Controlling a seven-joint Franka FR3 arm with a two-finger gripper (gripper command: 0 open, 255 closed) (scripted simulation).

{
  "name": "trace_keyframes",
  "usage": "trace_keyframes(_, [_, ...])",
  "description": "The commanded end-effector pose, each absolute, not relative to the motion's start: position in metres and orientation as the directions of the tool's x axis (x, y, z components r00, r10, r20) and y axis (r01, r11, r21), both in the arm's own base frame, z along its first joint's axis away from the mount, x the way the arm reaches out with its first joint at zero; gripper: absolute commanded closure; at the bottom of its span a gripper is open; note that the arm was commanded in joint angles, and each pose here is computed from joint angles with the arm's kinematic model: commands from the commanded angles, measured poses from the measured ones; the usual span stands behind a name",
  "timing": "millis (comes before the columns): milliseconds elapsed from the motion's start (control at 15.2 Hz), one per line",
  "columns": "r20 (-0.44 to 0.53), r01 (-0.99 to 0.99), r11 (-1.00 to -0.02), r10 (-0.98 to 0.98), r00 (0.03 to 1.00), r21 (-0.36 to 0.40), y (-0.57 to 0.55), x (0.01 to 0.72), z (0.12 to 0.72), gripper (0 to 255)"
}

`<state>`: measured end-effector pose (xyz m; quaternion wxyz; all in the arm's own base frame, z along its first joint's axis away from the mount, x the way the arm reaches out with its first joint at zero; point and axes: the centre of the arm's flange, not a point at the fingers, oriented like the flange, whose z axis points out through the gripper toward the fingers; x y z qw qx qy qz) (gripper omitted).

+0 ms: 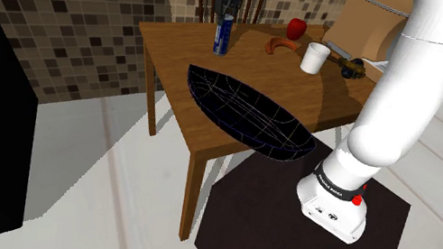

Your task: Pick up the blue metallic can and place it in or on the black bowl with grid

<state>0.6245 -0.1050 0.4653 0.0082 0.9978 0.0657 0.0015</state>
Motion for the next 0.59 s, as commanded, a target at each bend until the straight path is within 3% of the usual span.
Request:
trace_keyframes(0, [0.001,0.131,-0.991,0.131,0.991,0.017,-0.105,0.624,0.465,255])
trace_keyframes(528, [0.001,0.131,-0.991,0.131,0.991,0.017,-0.105,0.624,0.507,255])
